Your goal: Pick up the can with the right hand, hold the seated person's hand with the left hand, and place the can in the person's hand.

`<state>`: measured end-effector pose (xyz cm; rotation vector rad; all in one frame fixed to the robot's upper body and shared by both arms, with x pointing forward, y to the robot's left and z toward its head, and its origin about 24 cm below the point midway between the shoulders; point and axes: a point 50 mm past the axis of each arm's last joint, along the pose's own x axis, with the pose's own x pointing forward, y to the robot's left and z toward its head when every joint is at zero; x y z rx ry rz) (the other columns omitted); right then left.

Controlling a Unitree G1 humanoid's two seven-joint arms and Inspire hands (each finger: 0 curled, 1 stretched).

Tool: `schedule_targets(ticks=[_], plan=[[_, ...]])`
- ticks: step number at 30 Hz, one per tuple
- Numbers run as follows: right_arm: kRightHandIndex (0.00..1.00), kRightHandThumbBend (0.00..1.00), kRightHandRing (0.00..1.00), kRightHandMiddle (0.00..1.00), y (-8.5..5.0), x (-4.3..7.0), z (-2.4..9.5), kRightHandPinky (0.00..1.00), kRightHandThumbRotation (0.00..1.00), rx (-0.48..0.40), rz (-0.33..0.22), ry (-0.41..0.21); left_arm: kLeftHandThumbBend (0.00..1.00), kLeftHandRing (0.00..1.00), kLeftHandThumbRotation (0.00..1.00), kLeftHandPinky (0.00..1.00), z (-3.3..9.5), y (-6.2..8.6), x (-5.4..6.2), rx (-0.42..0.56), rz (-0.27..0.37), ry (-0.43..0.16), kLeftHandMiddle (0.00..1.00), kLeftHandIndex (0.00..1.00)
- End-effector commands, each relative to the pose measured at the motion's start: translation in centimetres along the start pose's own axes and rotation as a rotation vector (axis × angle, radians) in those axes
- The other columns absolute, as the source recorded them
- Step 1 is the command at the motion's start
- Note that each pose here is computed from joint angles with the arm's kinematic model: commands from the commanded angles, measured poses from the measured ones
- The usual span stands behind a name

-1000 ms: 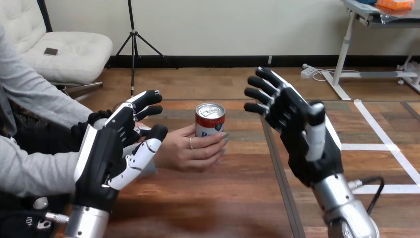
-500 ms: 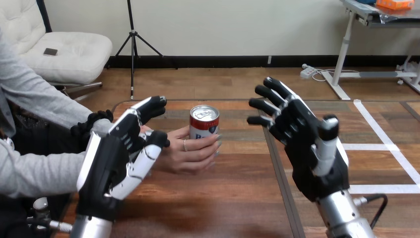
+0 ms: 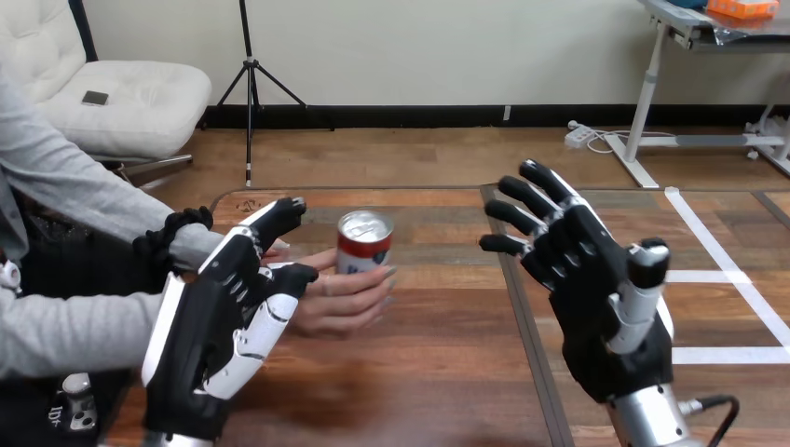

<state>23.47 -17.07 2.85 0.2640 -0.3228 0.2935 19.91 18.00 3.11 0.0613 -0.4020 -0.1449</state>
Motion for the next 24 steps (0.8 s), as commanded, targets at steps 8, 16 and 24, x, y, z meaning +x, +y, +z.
schedule_targets(ticks=[8,16,24], plan=[[0.85,1.00,0.83,0.85,0.07,0.26,0.95,0.72,1.00,-0.010,-0.018,-0.066,0.30,0.84,0.51,0.63,2.05,-1.41,0.80,-0.043,0.024,-0.119,0.82,0.75],[0.84,1.00,0.83,0.85,-0.05,-0.01,0.70,0.73,1.00,-0.043,-0.017,-0.048,0.30,0.85,0.48,0.70,1.71,-1.54,0.68,-0.059,0.012,-0.095,0.83,0.76],[0.84,1.00,0.81,0.83,0.01,0.09,0.72,0.73,1.00,-0.058,-0.014,-0.052,0.34,0.85,0.49,0.71,1.33,-1.60,0.74,-0.083,0.019,-0.073,0.83,0.77]])
